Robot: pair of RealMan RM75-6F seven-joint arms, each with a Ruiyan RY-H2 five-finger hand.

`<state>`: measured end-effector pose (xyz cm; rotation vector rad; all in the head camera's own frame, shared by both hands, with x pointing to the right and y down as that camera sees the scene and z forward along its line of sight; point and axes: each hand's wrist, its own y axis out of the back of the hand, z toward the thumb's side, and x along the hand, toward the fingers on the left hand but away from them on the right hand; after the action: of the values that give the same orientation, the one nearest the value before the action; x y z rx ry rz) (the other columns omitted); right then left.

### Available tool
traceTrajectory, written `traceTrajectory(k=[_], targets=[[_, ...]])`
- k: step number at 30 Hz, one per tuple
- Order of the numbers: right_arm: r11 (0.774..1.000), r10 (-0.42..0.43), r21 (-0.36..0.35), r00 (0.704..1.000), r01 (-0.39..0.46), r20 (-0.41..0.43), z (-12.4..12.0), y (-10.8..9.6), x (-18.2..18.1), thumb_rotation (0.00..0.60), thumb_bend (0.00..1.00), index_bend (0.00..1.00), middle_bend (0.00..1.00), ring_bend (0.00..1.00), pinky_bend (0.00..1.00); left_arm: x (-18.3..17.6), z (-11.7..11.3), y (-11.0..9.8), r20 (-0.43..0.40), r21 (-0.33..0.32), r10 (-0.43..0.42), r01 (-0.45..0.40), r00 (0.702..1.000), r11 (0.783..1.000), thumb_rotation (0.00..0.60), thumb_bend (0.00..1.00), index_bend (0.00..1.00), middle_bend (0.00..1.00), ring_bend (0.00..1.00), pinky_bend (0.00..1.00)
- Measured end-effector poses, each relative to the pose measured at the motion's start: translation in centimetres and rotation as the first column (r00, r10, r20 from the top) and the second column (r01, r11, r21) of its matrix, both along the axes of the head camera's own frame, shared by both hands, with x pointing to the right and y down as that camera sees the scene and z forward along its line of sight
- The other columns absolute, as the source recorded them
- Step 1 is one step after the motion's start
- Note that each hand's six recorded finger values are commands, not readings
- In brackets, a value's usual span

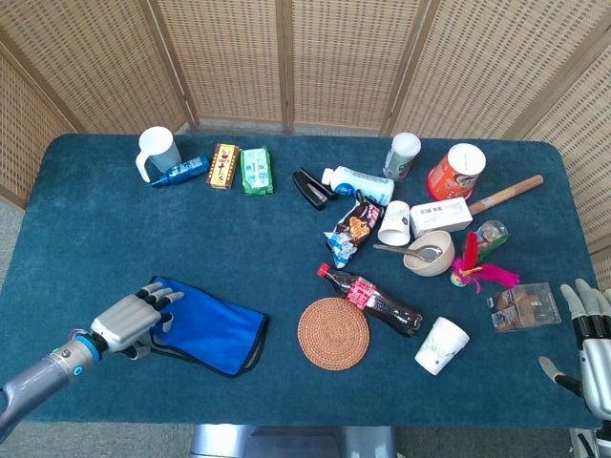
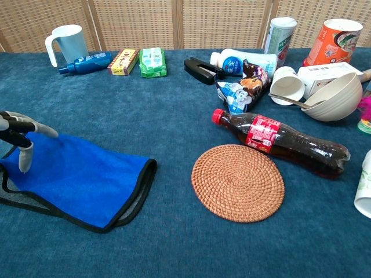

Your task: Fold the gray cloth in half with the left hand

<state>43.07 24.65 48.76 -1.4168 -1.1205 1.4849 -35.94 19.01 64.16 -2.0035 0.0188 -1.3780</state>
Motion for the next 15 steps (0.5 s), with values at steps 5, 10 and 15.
traceTrajectory(k=[5, 10, 15], targets=[[1.0, -0.003, -0.004, 1.0, 0.003, 0.0, 0.1, 0.0, -0.1, 0.6, 0.0, 0.0, 0.0, 0.0, 0.0, -1.2, 0.1, -0.7, 0.025, 0.021, -0.032, 0.032, 0.999, 0.999, 0.6, 0.34, 0.39, 0.0, 0.0, 0.0], [1.0, -0.002, -0.004, 1.0, 0.002, -0.003, 0.1, 0.0, -0.1, 0.6, 0.0, 0.0, 0.0, 0.0, 0.0, -2.6, 0.6, -1.4, 0.06, 0.028, -0.064, 0.062, 0.996, 0.998, 0.6, 0.34, 0.4, 0.0, 0.0, 0.0], [1.0, -0.003, -0.007, 1.0, 0.003, -0.005, 0.2, 0.0, -0.1, 0.6, 0.0, 0.0, 0.0, 0.0, 0.0, -3.8, 1.1, -1.3, 0.103, 0.014, -0.078, 0.077, 0.992, 0.997, 0.6, 0.34, 0.41, 0.0, 0.0, 0.0]])
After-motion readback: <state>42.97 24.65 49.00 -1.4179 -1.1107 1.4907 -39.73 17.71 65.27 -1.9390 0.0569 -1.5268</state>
